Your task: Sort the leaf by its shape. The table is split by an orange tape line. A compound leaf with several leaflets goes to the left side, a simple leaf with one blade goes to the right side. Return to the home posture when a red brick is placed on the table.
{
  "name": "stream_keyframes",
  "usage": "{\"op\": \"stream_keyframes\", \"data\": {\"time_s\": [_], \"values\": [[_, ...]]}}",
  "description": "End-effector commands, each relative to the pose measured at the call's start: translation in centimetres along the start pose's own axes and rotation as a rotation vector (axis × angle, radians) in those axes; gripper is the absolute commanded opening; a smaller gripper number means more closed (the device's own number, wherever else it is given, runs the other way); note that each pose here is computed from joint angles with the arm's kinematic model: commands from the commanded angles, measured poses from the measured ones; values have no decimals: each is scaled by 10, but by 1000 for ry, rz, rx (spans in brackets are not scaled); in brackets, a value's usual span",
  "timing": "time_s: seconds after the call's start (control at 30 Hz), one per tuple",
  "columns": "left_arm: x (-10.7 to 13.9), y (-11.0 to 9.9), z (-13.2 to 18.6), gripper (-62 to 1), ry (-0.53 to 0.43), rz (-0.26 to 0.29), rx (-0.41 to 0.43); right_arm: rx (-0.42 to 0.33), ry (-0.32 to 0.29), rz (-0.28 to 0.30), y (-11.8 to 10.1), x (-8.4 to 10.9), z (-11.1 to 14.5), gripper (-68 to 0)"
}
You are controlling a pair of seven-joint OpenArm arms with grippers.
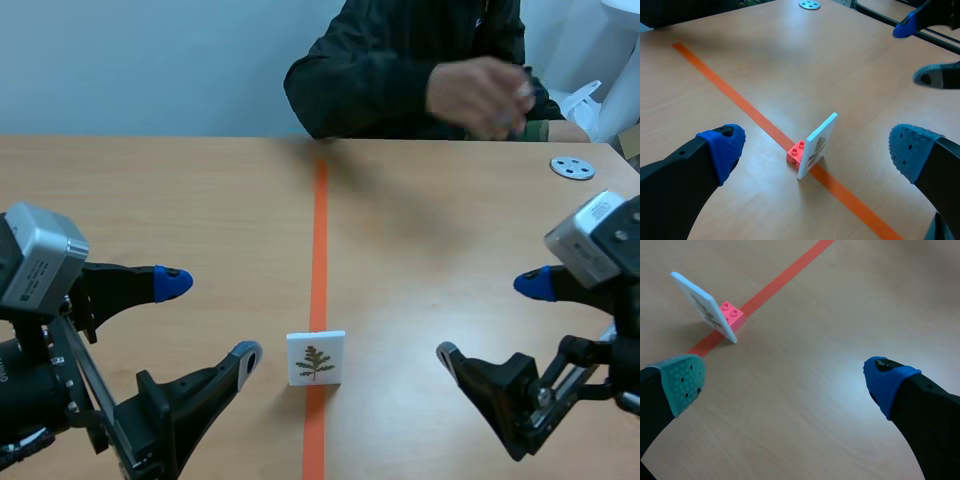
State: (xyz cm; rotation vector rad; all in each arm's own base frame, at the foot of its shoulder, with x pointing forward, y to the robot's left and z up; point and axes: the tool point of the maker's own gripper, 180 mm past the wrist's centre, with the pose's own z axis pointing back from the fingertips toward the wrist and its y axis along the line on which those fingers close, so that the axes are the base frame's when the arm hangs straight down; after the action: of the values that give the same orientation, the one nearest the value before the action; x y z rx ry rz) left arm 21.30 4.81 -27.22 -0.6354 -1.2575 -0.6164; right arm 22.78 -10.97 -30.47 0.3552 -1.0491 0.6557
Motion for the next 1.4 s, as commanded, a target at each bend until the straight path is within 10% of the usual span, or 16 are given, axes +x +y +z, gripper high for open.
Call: {"op": "stream_keyframes", "data": {"time_s": [0.0, 0.8, 1.23, 1.37], "values": [[6, 1, 0, 8, -23, 1, 0, 21, -41, 18, -1, 11, -5, 4], [6, 1, 0, 8, -22, 1, 1, 318, -139, 104, 77, -12, -98, 4], [6, 1, 0, 8, -22, 1, 1, 324, -182, 151, 98, -11, -117, 4], [6, 1, 0, 8, -22, 1, 1, 329, -176, 152, 102, -13, -118, -182]]}}
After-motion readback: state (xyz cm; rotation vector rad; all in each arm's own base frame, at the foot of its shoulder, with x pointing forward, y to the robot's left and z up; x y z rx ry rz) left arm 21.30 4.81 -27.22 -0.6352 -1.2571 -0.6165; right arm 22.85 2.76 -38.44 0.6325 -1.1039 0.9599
